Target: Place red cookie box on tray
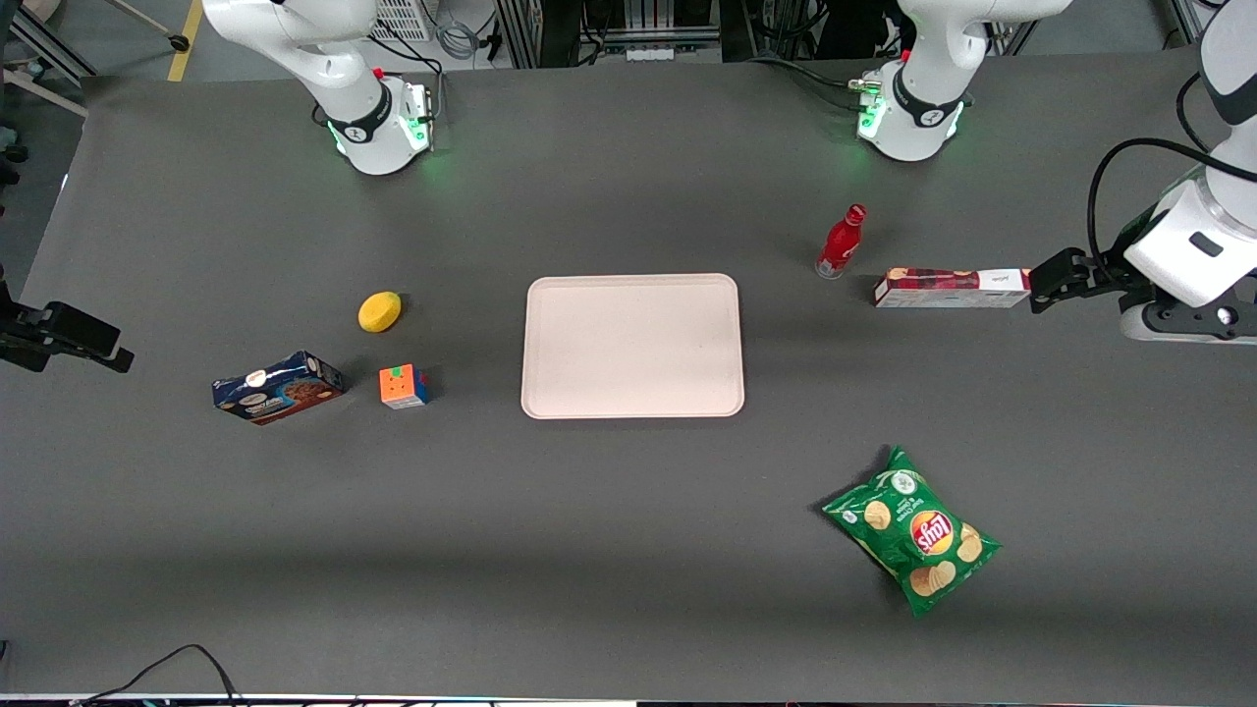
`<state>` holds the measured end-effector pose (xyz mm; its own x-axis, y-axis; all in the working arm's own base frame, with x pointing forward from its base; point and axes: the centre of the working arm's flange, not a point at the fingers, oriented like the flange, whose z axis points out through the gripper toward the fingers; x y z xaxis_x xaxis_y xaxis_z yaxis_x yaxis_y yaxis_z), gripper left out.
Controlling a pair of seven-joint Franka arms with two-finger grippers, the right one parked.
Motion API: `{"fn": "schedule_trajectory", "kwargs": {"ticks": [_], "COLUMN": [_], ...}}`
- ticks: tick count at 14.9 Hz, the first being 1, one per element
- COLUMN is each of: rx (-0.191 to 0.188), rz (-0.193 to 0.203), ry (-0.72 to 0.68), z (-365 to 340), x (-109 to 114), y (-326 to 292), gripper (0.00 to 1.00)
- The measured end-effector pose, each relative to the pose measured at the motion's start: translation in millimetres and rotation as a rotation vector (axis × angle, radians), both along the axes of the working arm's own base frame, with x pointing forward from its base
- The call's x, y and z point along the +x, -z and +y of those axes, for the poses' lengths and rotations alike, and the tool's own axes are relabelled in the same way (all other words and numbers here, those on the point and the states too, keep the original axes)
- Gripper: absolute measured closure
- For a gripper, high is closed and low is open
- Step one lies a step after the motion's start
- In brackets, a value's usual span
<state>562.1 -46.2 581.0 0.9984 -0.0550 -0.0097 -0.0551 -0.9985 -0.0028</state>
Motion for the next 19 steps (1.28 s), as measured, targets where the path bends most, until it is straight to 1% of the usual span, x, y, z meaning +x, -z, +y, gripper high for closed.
{"fn": "schedule_trajectory", "kwargs": {"ticks": [2, 8, 10, 12, 13, 15, 17, 19], "rx": [0.001, 0.006, 0.007, 0.009, 0.01, 0.011, 0.012, 0.004], "rz": [0.015, 0.092, 0.111, 0.131, 0.136, 0.131, 0.134, 0.134], "ry": [0.001, 0.032, 0.033, 0.032, 0.032, 0.029, 0.022, 0.036], "z": [0, -1, 0, 1, 2, 5, 11, 25], "x": [-2, -10, -12, -20, -27, -47, -74, -101], "y": [1, 9, 15, 23, 28, 39, 53, 67], "gripper": [0.0, 0.0, 0.0, 0.0, 0.0, 0.0, 0.0, 0.0]}}
